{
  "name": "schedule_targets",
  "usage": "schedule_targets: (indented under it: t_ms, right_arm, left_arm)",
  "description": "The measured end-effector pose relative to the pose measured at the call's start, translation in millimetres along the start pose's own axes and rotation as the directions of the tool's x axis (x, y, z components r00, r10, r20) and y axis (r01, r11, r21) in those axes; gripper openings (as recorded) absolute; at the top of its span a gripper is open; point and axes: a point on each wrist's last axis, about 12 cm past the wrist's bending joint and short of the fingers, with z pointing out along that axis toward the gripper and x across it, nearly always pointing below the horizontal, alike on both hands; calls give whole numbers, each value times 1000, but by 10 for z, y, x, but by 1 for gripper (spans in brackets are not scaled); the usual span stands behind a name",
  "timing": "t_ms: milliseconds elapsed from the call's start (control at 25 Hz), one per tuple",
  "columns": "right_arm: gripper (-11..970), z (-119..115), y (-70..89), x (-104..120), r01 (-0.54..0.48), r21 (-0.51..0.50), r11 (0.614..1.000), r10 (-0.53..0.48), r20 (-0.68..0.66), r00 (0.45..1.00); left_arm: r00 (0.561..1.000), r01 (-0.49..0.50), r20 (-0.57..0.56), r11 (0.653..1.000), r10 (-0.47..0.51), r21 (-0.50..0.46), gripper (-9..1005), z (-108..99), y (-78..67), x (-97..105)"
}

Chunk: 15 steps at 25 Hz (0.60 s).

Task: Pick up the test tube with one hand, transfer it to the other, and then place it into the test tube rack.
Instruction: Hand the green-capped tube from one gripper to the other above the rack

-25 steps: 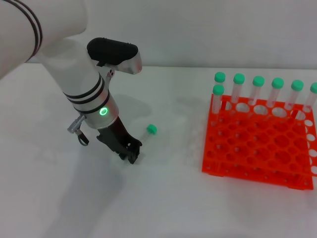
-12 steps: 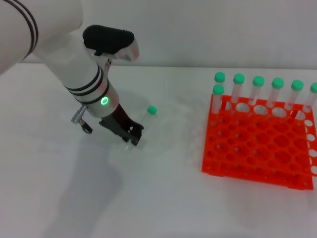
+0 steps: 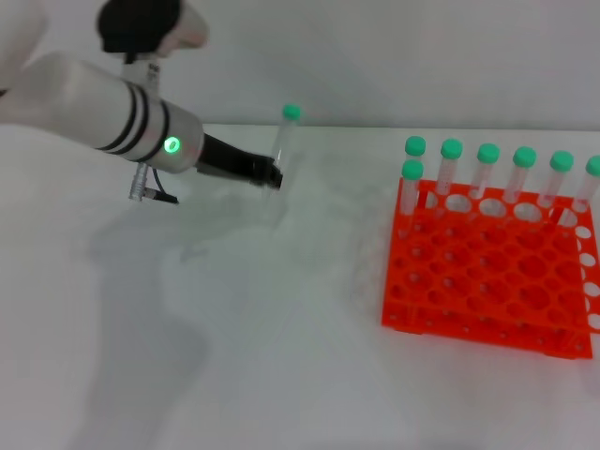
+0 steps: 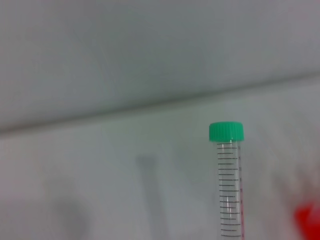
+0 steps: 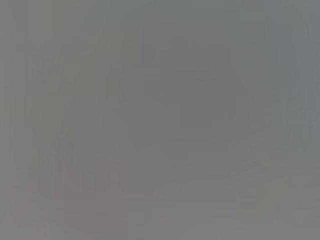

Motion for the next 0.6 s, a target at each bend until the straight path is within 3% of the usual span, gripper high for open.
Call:
schedule_targets:
  t_ms: [160,320,440,600]
  right_arm:
    - [852,4,-12,-15,-26,-1,1000,26,6,1000]
    - [852,9,-22,-25,-53,-2,999,53,9,999]
    - [852,22,-54,-57,-100,-13,995,101,14,995]
    - [852,23,-146,-150,-165,-53,985,166,19,986]
  left_arm:
    - [981,40,188,995,-56,87,195,-57,185,133]
    - [906,41,407,980,-119,195,194,-178,352,363]
    - [806,-16,576,967,-137,252,194,-306,432,606]
    - [613,-185,787,954,-74,234,194,-443,362,961]
